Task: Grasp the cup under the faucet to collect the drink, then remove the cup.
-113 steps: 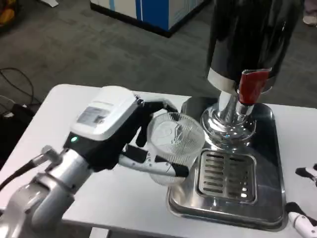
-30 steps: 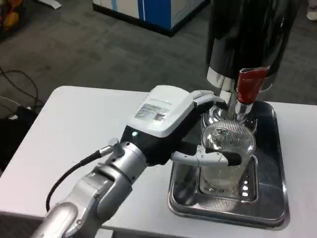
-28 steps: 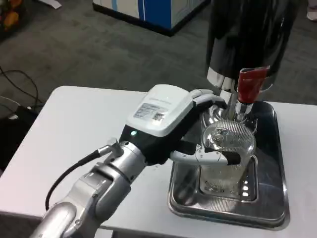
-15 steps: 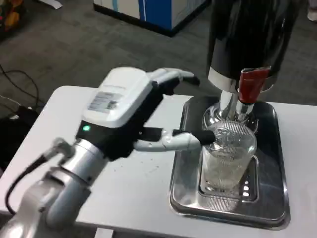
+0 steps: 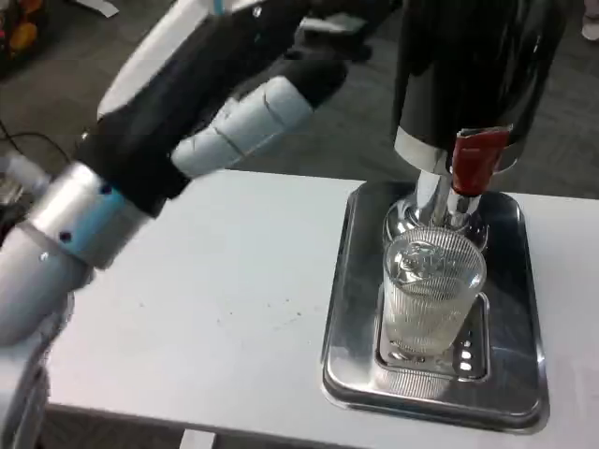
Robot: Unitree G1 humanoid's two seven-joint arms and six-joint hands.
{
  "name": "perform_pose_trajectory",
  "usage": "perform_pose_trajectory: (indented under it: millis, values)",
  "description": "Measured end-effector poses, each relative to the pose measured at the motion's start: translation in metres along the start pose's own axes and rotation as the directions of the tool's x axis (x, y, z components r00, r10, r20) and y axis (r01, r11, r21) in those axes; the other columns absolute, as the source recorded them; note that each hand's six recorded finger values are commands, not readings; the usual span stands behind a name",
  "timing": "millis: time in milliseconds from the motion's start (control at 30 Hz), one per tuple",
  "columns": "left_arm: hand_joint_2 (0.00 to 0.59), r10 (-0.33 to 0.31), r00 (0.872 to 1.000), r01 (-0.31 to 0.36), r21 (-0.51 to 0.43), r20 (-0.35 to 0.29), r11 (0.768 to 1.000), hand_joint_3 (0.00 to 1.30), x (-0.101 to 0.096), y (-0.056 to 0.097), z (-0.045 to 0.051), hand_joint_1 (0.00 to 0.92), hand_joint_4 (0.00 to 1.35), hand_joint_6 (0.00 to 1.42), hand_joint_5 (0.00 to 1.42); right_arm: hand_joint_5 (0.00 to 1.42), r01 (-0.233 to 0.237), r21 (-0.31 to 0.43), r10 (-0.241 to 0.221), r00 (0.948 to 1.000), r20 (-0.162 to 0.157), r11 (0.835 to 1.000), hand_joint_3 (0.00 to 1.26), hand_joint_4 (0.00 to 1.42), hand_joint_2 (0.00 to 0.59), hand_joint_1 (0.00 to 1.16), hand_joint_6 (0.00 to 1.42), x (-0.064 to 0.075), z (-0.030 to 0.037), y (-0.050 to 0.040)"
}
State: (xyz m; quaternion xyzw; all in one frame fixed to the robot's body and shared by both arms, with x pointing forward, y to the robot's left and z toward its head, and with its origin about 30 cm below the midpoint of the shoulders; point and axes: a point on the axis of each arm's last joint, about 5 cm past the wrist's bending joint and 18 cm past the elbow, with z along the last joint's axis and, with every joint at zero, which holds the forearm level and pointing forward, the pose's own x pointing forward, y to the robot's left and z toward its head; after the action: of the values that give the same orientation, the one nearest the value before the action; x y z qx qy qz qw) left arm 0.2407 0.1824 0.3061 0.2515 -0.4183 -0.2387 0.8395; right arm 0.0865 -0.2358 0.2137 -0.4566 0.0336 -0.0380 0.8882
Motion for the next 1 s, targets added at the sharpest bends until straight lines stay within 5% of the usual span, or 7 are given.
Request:
perform_pose_trajectory:
  millis: [267,467,700,933,1000]
  values:
    - [0.095,-0.181,0.983,0.183,-0.288,0.032,0.940,0.12,0.031,0.008,0.0042,0.000,0.03,0.08,0.15,0.06,0.004,0.000,-0.004,1.0000,0.008,1.000,0.23,0.05,0.455,0.37,0.00,0.000,0.0020,0.0014]
    - [0.075,-0.283,0.958,0.273,-0.430,0.043,0.861,0.07,0.056,0.004,-0.0011,0.000,0.00,0.03,0.09,0.06,0.006,0.003,-0.006,0.9999,0.009,1.000,0.23,0.06,0.455,0.37,0.00,-0.002,0.0031,0.0018]
    - [0.060,-0.345,0.939,0.293,-0.525,-0.001,0.799,0.07,0.066,-0.002,-0.0176,0.000,0.00,0.03,0.08,0.06,0.018,0.007,-0.018,0.9998,0.011,1.000,0.23,0.06,0.449,0.37,0.00,-0.005,0.0038,0.0007]
    - [0.056,-0.405,0.914,0.326,-0.531,-0.037,0.783,0.07,0.070,-0.006,-0.0261,0.000,0.00,0.02,0.08,0.06,0.021,0.015,-0.021,0.9997,0.007,1.000,0.23,0.07,0.447,0.37,0.00,-0.007,0.0023,-0.0001]
    - [0.056,-0.438,0.898,0.348,-0.528,-0.050,0.774,0.07,0.070,-0.009,-0.0289,0.000,0.00,0.02,0.08,0.06,0.025,0.022,-0.025,0.9996,0.010,0.999,0.23,0.07,0.447,0.37,0.00,-0.007,0.0019,-0.0006]
